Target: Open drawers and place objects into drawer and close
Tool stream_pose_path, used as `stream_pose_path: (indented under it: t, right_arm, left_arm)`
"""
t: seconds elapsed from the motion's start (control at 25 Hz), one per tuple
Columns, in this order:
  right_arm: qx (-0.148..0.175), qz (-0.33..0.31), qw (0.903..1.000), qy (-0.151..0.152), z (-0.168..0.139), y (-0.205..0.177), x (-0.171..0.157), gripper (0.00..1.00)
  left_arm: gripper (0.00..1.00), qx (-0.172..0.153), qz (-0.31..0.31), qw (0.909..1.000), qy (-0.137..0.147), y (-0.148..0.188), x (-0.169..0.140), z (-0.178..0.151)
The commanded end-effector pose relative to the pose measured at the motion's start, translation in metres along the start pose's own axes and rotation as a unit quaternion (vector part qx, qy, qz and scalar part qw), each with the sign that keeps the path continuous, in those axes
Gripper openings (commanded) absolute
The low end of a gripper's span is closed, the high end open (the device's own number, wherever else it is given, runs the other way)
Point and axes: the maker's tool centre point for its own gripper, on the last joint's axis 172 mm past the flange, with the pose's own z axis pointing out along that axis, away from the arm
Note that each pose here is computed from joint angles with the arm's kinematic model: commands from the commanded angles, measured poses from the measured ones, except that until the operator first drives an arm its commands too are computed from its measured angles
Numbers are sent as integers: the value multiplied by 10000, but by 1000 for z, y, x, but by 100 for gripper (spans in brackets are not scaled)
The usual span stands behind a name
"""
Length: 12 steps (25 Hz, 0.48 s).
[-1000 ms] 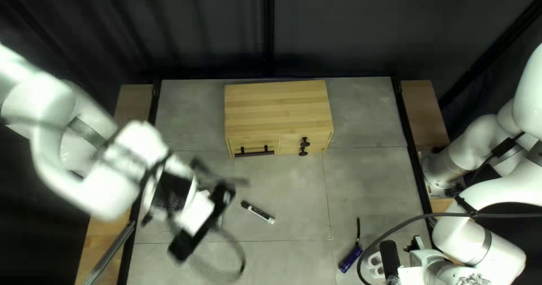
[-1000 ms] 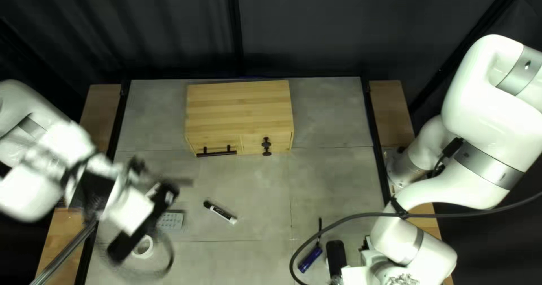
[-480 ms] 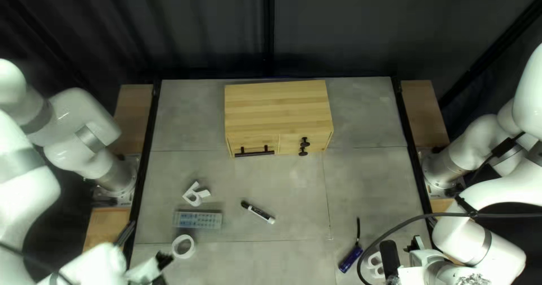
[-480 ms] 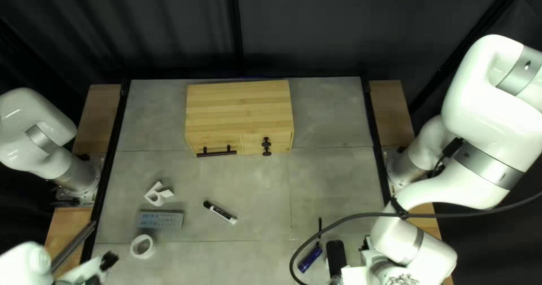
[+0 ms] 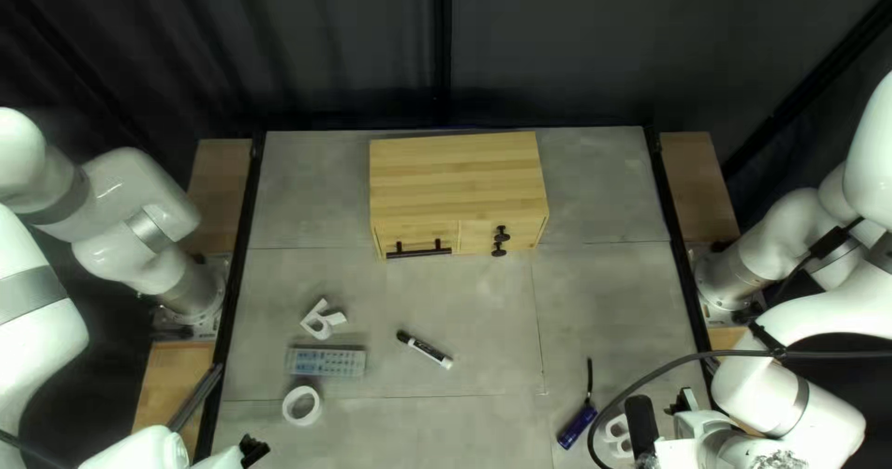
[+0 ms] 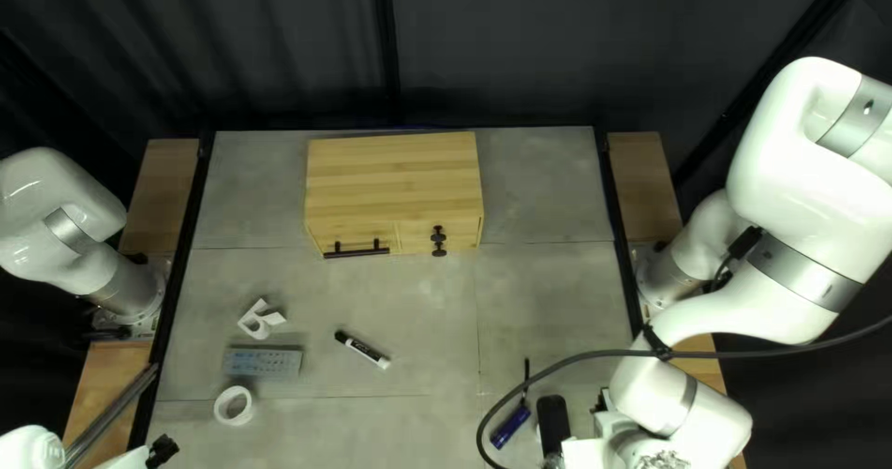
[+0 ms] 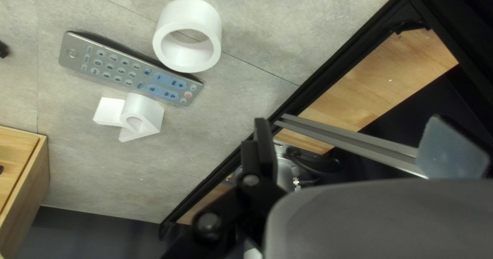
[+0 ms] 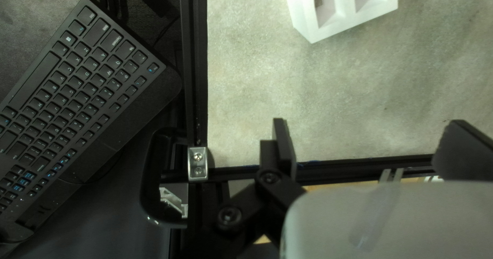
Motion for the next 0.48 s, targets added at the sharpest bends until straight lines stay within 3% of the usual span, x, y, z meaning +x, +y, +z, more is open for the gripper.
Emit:
stream_pose_path:
  t: [0.04, 0.2, 0.48]
  right_arm:
    - [-62, -83, 9999, 44, 3, -1, -2, 100]
    - [-328, -653, 9973, -13, -17, 41, 28, 100]
    - [-522, -1368, 9892, 32, -53, 107, 75, 100]
  left_arm:
    - [100, 0, 0, 10000, 0, 0, 0, 0]
    - [100, 0, 0, 10000, 0, 0, 0, 0]
    - [100, 0, 0, 10000, 0, 0, 0, 0]
